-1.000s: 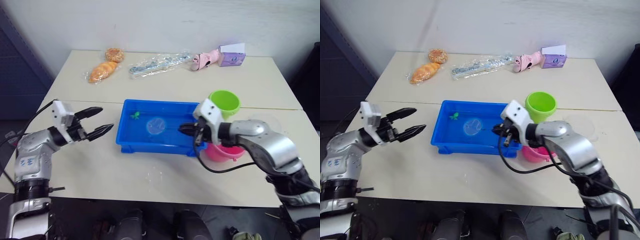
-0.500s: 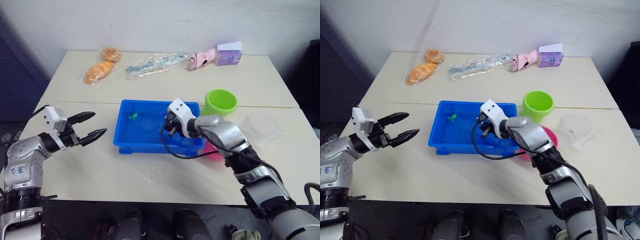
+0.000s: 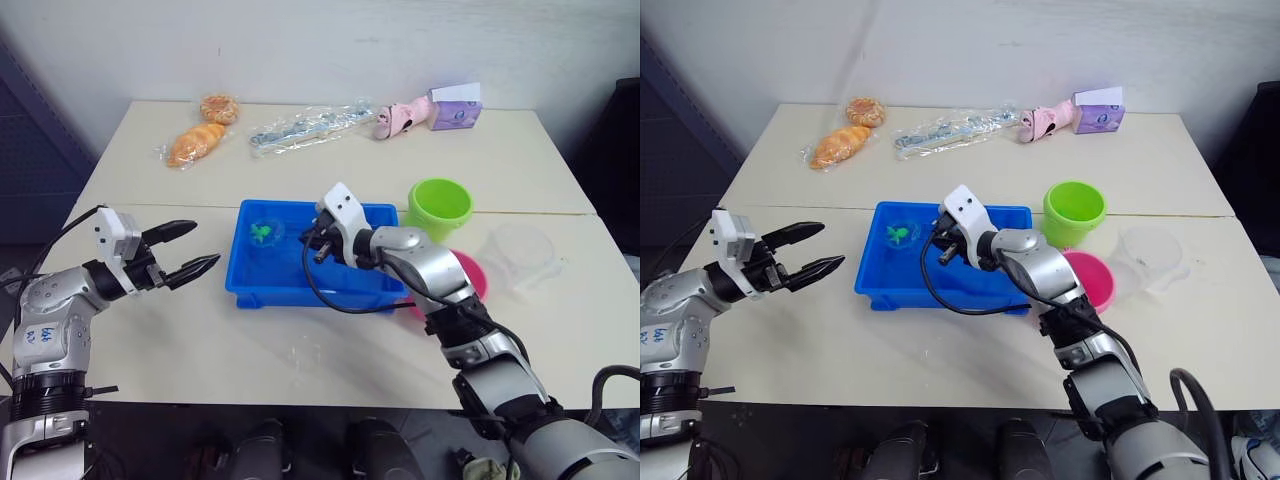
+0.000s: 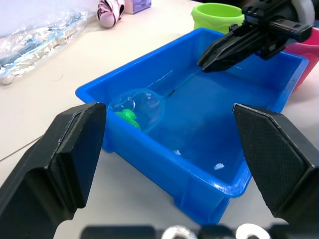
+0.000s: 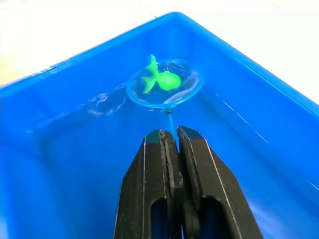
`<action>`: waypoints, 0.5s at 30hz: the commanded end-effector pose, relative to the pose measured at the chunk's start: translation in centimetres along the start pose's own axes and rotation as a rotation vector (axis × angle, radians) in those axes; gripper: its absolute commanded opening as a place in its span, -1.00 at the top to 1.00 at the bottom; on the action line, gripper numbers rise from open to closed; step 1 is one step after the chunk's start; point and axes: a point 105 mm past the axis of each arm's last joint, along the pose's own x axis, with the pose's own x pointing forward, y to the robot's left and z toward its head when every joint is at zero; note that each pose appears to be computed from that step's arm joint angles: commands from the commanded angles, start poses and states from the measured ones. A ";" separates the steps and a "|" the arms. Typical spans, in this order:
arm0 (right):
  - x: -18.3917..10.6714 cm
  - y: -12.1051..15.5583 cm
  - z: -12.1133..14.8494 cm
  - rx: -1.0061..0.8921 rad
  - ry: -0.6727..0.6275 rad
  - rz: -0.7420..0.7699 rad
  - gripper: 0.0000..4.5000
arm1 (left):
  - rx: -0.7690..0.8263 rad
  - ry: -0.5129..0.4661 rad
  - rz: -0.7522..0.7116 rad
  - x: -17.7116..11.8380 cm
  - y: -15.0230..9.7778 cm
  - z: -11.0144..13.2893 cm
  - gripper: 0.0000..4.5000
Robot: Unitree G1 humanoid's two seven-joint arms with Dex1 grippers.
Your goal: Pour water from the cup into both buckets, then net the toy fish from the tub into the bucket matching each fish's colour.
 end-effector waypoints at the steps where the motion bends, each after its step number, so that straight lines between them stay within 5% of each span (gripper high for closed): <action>1: -2.6 0.3 1.6 -0.001 -0.091 0.019 1.00 | 0.022 -0.023 -0.009 0.4 0.2 0.6 -0.94; 15: -14.2 1.3 1.4 -0.007 -0.156 -0.095 1.00 | 0.024 -0.123 -0.165 5.0 -1.4 2.6 -0.94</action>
